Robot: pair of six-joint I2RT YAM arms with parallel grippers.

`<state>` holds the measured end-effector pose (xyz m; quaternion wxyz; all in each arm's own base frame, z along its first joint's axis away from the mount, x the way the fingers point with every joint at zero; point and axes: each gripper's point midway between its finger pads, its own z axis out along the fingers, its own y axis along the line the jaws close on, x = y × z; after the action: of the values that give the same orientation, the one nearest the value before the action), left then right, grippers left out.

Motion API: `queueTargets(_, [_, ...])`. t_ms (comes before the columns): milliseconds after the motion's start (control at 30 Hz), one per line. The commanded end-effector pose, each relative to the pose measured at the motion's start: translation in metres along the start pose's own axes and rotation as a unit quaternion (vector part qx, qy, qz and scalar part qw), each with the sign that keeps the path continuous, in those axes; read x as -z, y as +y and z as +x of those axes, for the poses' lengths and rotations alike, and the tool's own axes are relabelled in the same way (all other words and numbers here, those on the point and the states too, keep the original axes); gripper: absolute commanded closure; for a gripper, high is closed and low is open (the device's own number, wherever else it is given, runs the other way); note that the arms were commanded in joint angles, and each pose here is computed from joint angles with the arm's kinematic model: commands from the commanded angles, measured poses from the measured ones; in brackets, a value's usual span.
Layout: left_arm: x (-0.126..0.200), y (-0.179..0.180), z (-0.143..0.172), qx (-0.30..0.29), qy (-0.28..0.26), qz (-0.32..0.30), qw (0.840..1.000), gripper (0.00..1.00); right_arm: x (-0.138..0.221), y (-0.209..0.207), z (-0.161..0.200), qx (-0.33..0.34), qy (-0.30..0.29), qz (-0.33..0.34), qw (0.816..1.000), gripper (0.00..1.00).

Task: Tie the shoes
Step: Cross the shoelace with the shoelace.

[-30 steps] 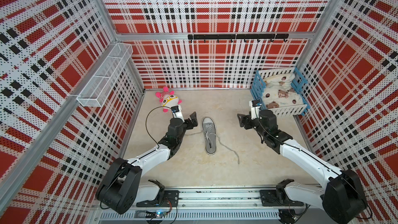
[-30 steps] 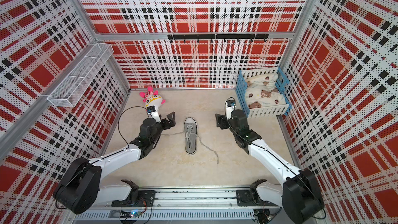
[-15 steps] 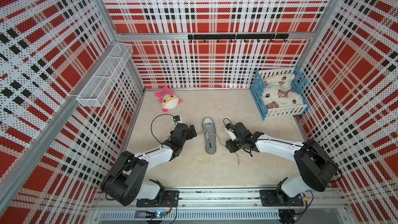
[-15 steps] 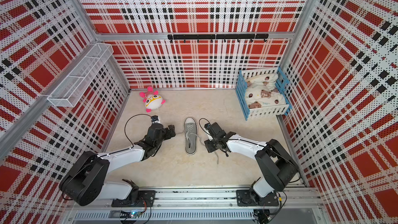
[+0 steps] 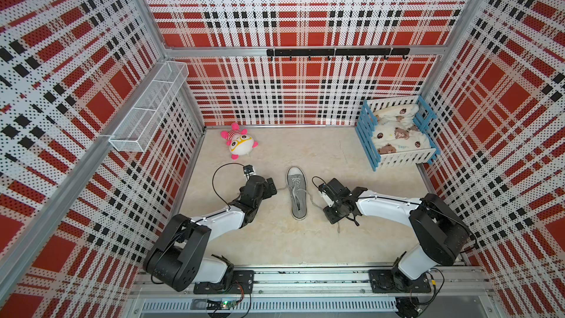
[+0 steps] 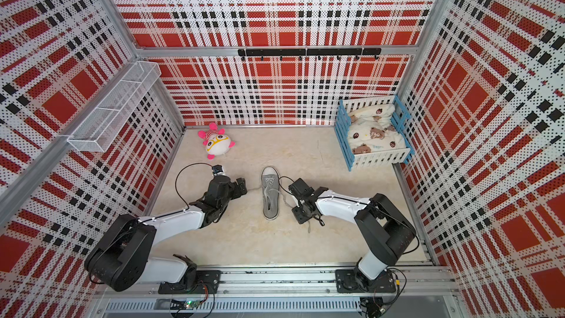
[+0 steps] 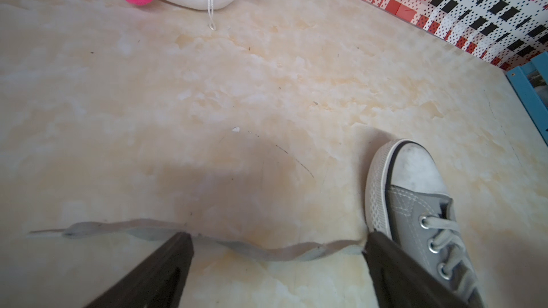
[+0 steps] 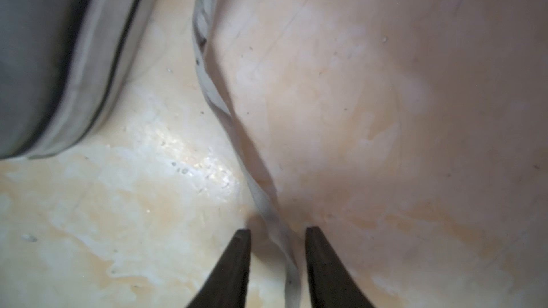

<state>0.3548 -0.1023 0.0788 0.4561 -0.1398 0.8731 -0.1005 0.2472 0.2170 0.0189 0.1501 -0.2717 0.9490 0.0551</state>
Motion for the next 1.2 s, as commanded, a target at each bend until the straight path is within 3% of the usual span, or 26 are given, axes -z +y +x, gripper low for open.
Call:
queueTargets(0, [-0.001, 0.008, 0.003, 0.006, 0.001, -0.010, 1.000, 0.04, -0.008, -0.005, 0.012, 0.009, 0.029, 0.019, 0.999, 0.74])
queueTargets(167, [-0.007, 0.016, 0.007, 0.018, 0.004, -0.018, 1.000, 0.11, -0.008, -0.006, 0.000, 0.008, -0.002, 0.022, 1.000, 0.99])
queueTargets(300, [-0.015, 0.024, 0.011, 0.020, 0.009, -0.041, 0.999, 0.19, -0.001, -0.015, -0.018, -0.013, -0.043, 0.021, 0.999, 1.00])
queueTargets(533, [-0.018, 0.046, 0.019, 0.030, 0.014, -0.102, 0.994, 0.22, 0.021, -0.020, -0.048, -0.044, -0.114, -0.022, 0.992, 1.00])
queueTargets(833, [-0.036, 0.052, 0.019, 0.027, 0.031, -0.138, 0.990, 0.27, 0.028, -0.016, -0.064, -0.031, -0.137, -0.038, 0.989, 1.00])
queueTargets(1167, [-0.047, 0.052, 0.030, -0.009, 0.076, -0.169, 0.983, 0.46, 0.037, -0.012, -0.067, -0.026, -0.162, -0.064, 0.984, 1.00])
